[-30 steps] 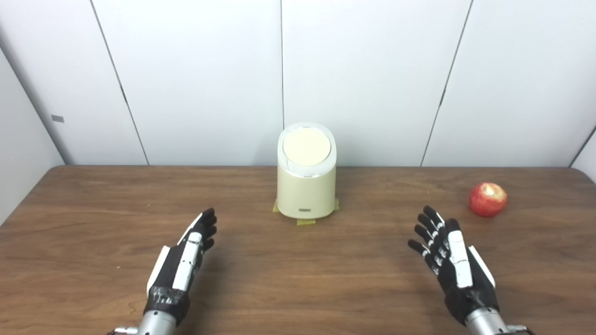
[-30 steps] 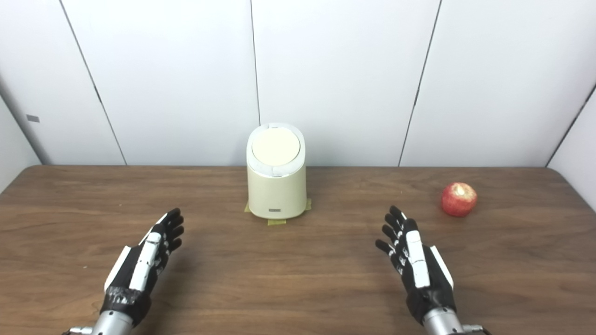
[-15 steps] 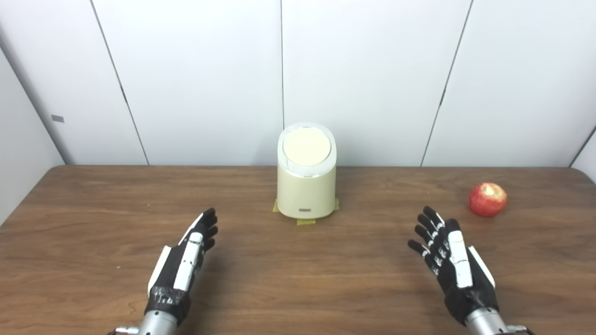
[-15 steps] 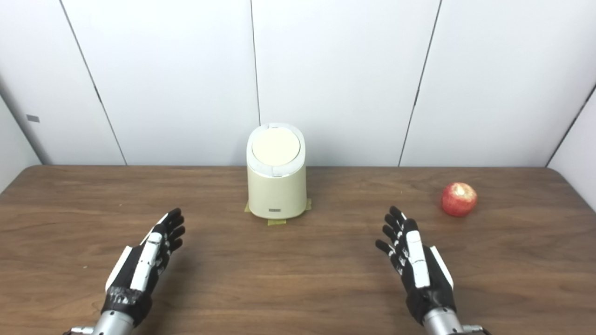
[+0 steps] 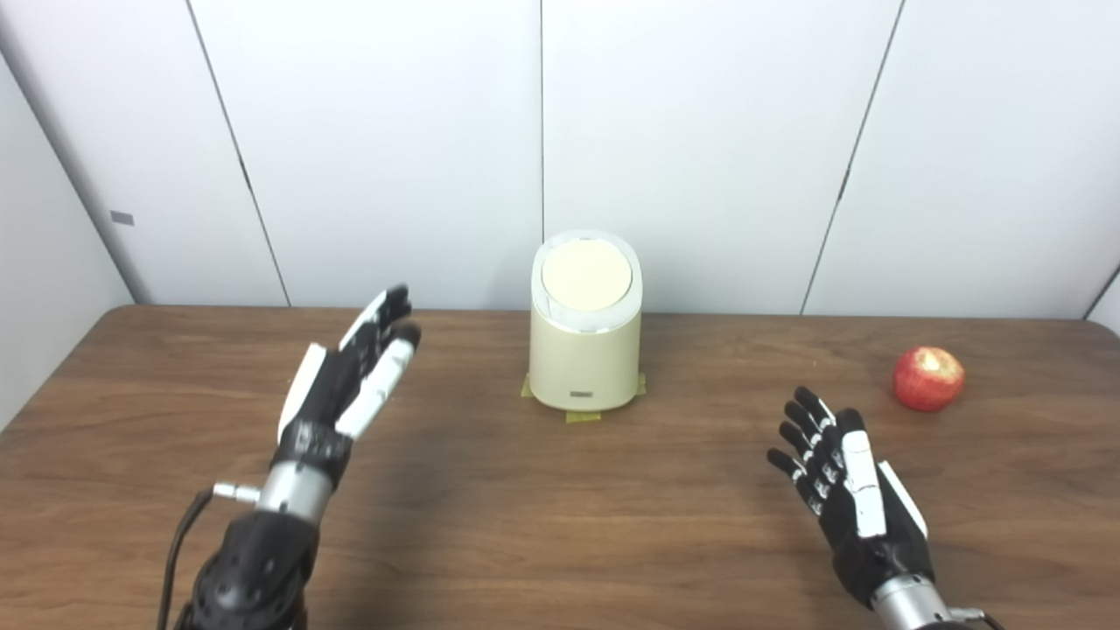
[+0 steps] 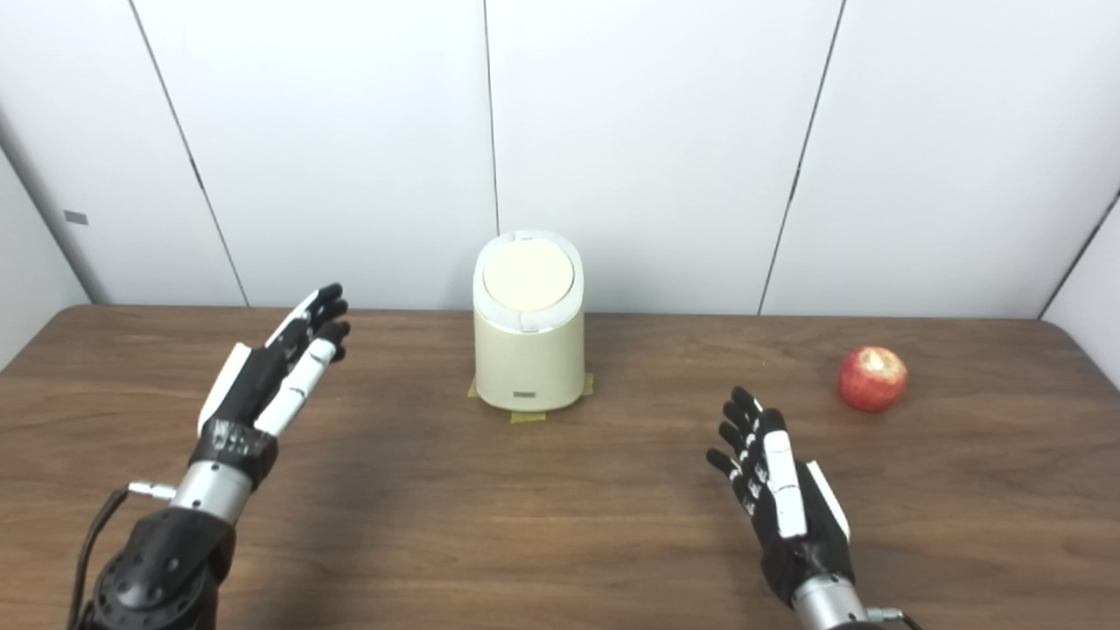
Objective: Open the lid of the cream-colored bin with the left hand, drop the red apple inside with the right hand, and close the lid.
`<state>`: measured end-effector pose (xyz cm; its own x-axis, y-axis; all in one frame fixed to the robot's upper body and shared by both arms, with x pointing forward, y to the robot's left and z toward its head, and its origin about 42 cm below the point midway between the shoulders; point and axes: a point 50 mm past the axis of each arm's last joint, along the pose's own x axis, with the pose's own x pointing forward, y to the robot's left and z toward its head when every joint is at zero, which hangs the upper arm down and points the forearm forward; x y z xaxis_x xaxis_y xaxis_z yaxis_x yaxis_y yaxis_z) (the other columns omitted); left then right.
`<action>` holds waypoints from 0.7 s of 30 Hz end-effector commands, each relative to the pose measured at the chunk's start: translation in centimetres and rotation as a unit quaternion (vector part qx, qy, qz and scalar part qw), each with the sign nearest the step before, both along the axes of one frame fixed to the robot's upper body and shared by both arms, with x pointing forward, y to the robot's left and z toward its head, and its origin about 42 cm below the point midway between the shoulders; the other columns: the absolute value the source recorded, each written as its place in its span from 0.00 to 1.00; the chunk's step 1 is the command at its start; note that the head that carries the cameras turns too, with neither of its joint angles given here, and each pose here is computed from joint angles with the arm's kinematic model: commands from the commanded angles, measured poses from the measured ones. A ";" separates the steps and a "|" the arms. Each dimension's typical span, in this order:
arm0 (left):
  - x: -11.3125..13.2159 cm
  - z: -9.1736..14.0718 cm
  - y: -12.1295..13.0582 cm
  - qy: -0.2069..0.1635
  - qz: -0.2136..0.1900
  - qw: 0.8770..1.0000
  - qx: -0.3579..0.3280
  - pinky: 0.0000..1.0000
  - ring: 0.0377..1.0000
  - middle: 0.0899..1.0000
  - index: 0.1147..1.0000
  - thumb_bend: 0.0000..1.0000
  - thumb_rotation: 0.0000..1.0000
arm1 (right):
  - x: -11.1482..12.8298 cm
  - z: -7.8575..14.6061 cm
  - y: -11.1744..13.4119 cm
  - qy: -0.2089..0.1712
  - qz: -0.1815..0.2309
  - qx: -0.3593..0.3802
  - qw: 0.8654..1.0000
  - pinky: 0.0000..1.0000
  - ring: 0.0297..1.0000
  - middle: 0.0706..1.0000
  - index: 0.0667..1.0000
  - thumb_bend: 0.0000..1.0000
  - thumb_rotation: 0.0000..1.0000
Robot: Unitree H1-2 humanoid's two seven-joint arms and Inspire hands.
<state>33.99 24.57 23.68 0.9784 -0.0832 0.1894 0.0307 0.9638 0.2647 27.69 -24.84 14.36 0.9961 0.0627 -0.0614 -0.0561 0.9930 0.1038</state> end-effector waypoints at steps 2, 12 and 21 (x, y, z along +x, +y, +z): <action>2.0 3.2 -0.4 -0.033 -0.001 0.999 0.005 0.90 0.93 0.95 0.96 0.59 0.74 | 0.9 1.9 0.1 -0.051 0.005 0.001 0.999 0.88 0.96 0.96 0.96 0.60 1.00; 7.2 8.1 -2.5 -0.045 -0.001 0.995 0.086 0.86 0.91 0.92 0.93 0.72 0.61 | 0.8 1.8 0.1 -0.052 0.006 -0.004 0.999 0.88 0.96 0.96 0.97 0.60 0.92; 12.0 10.3 -4.4 -0.033 -0.043 0.986 0.156 0.88 0.92 0.94 0.95 0.88 0.35 | 0.8 1.8 0.3 -0.053 0.005 -0.002 0.999 0.86 0.96 0.96 0.96 0.62 0.82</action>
<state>45.19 20.38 30.61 0.9704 -0.2135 0.1128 0.1272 0.8491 0.5127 27.72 -24.74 14.27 0.9963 0.0643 -0.0562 -0.0586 0.9935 0.0971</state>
